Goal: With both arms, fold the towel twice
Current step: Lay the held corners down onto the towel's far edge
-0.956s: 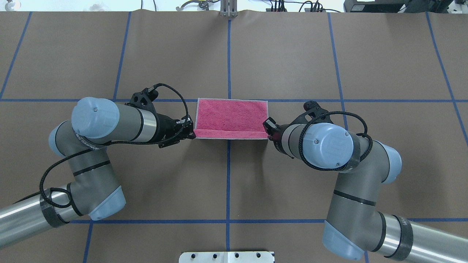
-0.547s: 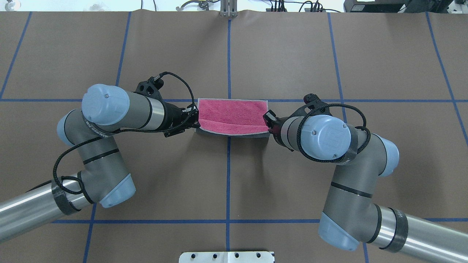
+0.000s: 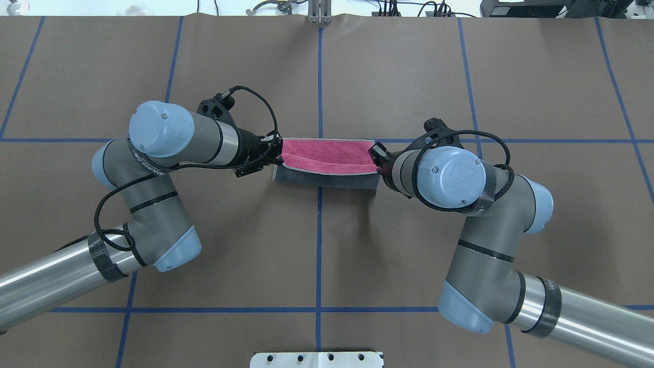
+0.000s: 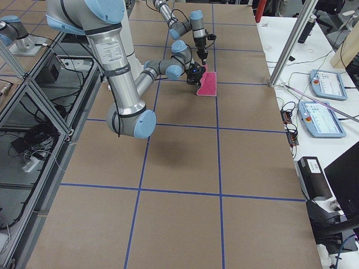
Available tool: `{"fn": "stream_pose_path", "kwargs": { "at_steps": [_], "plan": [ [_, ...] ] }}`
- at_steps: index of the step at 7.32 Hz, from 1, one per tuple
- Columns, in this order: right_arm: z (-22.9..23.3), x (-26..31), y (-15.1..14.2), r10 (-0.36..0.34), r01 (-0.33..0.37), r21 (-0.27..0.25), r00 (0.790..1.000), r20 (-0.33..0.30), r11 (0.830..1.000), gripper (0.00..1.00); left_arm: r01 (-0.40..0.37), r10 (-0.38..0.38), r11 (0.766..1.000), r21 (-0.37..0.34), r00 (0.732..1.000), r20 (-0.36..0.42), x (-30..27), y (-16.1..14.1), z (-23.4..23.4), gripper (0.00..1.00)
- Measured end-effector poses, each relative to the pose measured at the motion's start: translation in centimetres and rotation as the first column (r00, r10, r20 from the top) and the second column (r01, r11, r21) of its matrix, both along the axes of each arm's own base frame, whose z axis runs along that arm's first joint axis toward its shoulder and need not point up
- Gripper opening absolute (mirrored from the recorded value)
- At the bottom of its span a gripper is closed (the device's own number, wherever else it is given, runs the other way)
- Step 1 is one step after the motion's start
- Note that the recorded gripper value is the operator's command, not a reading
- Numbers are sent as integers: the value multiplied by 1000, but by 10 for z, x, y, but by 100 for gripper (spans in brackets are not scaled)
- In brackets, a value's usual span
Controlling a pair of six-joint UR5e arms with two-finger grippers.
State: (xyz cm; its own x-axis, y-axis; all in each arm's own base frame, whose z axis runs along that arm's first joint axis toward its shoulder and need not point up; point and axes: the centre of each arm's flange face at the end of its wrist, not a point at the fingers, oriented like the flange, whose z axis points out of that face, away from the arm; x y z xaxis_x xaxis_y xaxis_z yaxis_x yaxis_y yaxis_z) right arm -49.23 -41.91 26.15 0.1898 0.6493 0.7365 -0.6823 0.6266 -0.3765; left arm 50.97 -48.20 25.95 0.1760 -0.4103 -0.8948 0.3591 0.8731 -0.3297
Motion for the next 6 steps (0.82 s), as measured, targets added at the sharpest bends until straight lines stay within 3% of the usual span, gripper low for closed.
{"fn": "stream_pose_path", "kwargs": {
  "at_steps": [6],
  "plan": [
    [0,-5,-22,13,-13,8,1000,-25,1000,0,21,-20,1000,-15,1000,24,-3,-16,13,0]
  ]
}}
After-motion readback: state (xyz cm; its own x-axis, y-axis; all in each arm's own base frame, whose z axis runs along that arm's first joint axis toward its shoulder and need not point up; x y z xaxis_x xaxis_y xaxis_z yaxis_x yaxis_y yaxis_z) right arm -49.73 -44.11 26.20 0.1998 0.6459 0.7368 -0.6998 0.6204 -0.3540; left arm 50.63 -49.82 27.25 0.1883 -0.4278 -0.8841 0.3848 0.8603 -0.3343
